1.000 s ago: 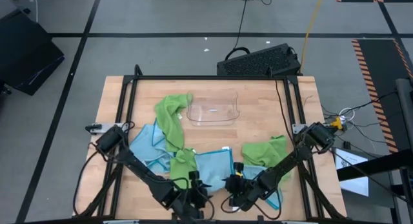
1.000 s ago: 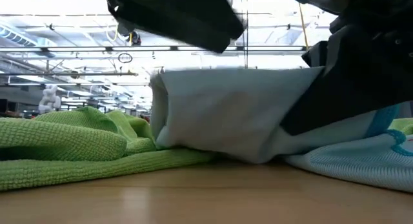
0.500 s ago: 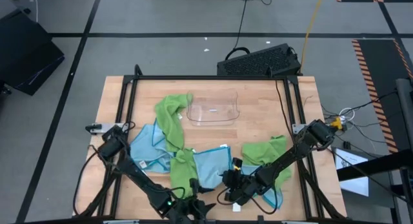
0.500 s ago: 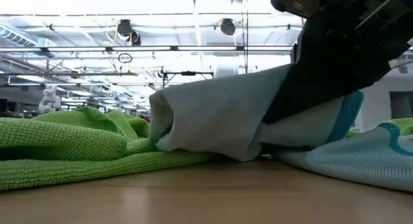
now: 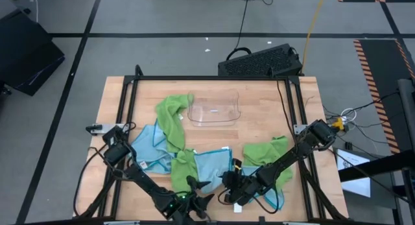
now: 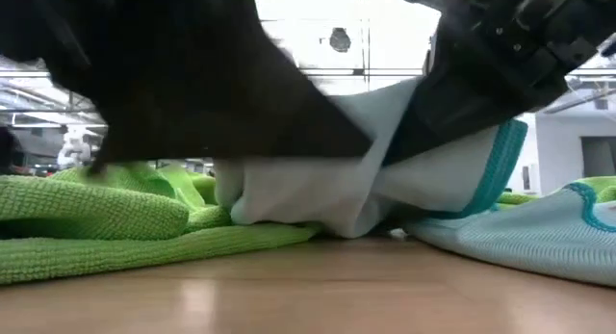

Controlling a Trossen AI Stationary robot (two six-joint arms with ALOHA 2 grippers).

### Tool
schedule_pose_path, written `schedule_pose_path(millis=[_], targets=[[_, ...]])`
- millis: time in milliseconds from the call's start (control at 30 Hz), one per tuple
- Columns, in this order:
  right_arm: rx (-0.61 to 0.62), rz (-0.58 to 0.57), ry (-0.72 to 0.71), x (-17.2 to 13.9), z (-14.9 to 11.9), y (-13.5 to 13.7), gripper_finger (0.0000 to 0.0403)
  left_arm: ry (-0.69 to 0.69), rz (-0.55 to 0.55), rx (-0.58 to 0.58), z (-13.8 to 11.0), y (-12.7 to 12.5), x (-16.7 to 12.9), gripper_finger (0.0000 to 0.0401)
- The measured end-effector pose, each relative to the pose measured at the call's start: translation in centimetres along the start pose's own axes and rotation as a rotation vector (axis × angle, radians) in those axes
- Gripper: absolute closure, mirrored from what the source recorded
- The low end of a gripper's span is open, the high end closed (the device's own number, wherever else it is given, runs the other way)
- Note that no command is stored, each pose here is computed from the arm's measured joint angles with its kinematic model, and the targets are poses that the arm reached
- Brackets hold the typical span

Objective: Fold microfiber towels
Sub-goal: Fold the top right blue microfiber cloth

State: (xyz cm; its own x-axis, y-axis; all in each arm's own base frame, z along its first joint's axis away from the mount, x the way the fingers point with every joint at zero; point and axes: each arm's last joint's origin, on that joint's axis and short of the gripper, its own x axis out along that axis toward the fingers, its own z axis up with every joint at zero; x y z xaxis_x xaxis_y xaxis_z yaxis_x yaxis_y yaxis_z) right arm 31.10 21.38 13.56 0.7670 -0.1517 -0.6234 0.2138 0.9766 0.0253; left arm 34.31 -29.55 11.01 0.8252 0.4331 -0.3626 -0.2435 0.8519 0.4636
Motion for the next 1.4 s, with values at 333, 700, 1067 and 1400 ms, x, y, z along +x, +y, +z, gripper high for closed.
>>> schedule_pose_path(millis=[333,700,1067,1400], targets=[[-0.034,0.039,-0.002,-0.1,0.1,0.3,0.0396,0.051,0.016,-0.04,-0.6,0.5,-0.2,0.0275],[-0.221,0.076,0.017,-1.5,-2.5,1.4,0.0343,0.076,-0.04,-0.098,0.7,1.6,-1.7,0.0392],[-0.267,0.045,-0.023,-2.2,-5.5,0.8,0.0258,0.092,-0.068,-0.105,0.6,1.5,-1.7,0.0395],[-0.271,0.149,-0.125,-2.1,-5.3,1.0,0.0393,0.104,-0.088,-0.104,0.6,1.5,-1.6,0.0395]])
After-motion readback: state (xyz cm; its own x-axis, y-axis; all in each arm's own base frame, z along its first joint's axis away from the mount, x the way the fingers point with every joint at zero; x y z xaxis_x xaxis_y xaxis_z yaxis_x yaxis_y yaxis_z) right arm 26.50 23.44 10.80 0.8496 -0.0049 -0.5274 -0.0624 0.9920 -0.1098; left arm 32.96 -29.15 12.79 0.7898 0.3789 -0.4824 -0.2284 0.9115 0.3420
